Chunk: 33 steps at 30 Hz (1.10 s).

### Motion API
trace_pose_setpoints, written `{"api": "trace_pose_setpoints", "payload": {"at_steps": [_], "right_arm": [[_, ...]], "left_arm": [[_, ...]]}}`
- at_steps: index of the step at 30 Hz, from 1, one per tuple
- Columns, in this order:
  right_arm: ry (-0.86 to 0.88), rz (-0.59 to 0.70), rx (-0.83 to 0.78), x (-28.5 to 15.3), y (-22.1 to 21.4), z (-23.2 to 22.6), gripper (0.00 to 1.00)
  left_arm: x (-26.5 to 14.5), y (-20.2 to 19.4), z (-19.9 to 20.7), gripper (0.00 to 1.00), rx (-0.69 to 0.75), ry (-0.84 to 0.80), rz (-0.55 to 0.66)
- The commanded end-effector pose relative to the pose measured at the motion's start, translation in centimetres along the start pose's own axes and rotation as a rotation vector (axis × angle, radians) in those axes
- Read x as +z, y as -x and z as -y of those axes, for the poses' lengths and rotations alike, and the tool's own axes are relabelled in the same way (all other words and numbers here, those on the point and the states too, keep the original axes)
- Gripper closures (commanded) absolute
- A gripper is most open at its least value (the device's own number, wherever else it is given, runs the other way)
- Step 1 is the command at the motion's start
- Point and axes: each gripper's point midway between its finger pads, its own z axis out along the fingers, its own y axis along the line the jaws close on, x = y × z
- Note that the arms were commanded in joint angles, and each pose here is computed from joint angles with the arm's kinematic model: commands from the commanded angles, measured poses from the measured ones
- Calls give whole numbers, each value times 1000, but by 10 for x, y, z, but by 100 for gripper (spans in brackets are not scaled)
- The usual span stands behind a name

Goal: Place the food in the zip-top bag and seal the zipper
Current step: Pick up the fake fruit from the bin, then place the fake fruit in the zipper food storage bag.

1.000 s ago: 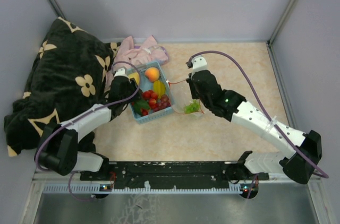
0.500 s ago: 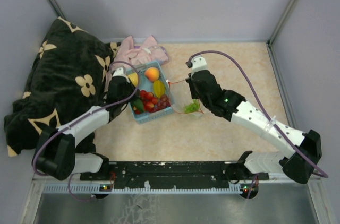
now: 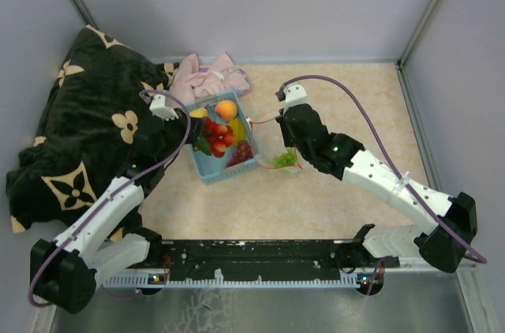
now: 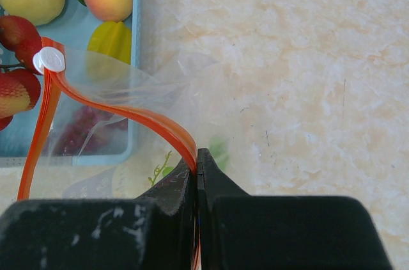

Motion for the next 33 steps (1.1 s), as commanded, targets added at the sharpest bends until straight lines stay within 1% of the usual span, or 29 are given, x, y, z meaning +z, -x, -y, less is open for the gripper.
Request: {"api": "trace_pose_setpoints", "payload": {"at_steps": [1,7,13,17,21,28,33], "right_arm": [[9,89,38,-5,31,-5,100],[7,89,39,-5,32,-4,100],[15,89,37,-6,34,-6,100],[23,86,43,-6,33,-7,100],[31,84,48,-6,33,-9,100],[35,84,49,-6,34,-10,100],[41,83,49,-6,33,-11,100]], "left_arm": [[-23,38,40,100,11,-172,105],[-55,62,80,100,-19,-349,174],[-78,67,116,100,-44,-544,196],[-92,71,135,100,-44,-650,239],[-100,70,159,100,-39,-747,247],[-107,61,195,100,-16,-846,270],[-95,45,203,100,-8,-853,264]]}}
